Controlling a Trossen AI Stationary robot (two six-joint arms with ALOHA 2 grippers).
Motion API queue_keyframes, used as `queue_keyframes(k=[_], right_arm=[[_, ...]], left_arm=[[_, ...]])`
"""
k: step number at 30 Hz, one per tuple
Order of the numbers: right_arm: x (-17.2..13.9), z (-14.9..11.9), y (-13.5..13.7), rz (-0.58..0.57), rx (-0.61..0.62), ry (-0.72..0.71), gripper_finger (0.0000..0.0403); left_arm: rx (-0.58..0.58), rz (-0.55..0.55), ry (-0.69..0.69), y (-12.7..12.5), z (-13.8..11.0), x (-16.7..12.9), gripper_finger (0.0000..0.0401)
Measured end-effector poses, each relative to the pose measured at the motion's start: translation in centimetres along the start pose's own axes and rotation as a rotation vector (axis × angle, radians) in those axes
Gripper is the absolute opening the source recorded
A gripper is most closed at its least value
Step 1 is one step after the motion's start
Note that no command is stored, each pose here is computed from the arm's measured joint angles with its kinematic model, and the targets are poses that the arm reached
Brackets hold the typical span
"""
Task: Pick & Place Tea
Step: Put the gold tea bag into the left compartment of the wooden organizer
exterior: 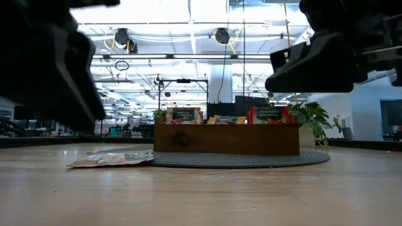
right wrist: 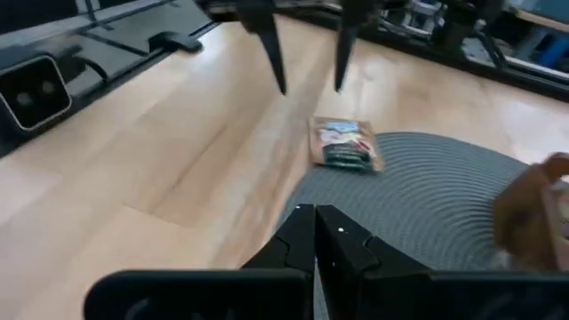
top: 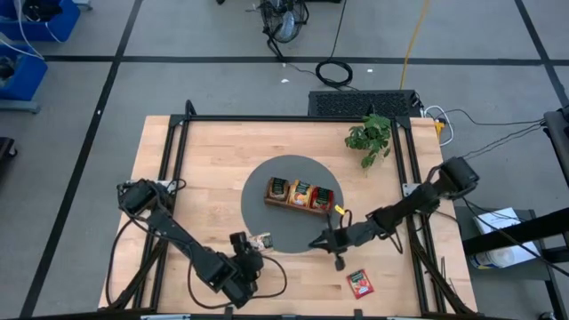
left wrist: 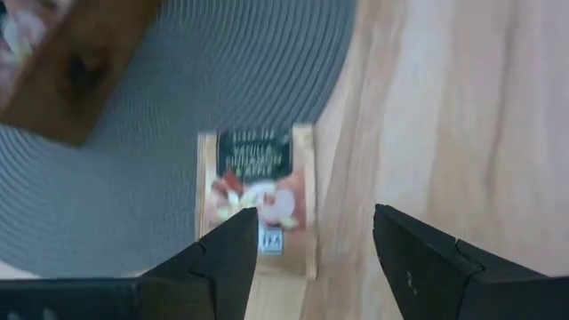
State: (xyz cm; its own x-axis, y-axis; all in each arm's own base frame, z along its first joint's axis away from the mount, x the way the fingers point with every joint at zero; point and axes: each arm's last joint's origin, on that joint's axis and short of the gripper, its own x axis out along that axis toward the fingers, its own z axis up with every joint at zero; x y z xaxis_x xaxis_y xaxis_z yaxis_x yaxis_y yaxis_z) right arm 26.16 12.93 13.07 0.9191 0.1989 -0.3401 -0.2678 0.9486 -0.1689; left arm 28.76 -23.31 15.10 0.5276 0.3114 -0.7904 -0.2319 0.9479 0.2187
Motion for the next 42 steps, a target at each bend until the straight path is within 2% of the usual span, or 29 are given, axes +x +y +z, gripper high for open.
queue_keyframes(k=[3,9,13,18,22,29,37,42], right_arm=[[0.4,-0.2,0.0,0.048,0.009,-0.032,0.0001],[1.1,-0.1,0.0,0.219,0.041,-0.074,0.0001],[1.8,-0.2,0.2,0.223,0.039,-0.064,0.0001],[2.1,-0.7,0.3,0.224,0.042,-0.042,0.0001],[2.1,-0.7,0.3,0.224,0.060,-0.041,0.0001],[2.1,-0.7,0.3,0.223,0.058,-0.041,0.0001],[2.1,-0.7,0.3,0.223,0.059,-0.041,0.0001],[2.1,-0.7,0.3,0.223,0.059,-0.041,0.0001]], left_arm=[[-0.010,0.011,0.041,0.3,-0.6,0.2,0.0225],[-0.066,0.126,0.075,1.3,-1.3,0.1,0.0225],[-0.122,0.128,0.082,1.6,-1.0,0.4,0.0225],[-0.120,0.138,0.091,2.1,-0.9,1.0,0.0225],[-0.114,0.202,0.134,3.3,-1.6,2.0,0.0225],[-0.110,0.315,0.197,4.6,-2.2,1.7,0.0225],[-0.109,0.353,0.233,5.8,-1.7,2.5,0.0225],[-0.120,0.323,0.293,6.5,-2.0,3.6,0.0225]])
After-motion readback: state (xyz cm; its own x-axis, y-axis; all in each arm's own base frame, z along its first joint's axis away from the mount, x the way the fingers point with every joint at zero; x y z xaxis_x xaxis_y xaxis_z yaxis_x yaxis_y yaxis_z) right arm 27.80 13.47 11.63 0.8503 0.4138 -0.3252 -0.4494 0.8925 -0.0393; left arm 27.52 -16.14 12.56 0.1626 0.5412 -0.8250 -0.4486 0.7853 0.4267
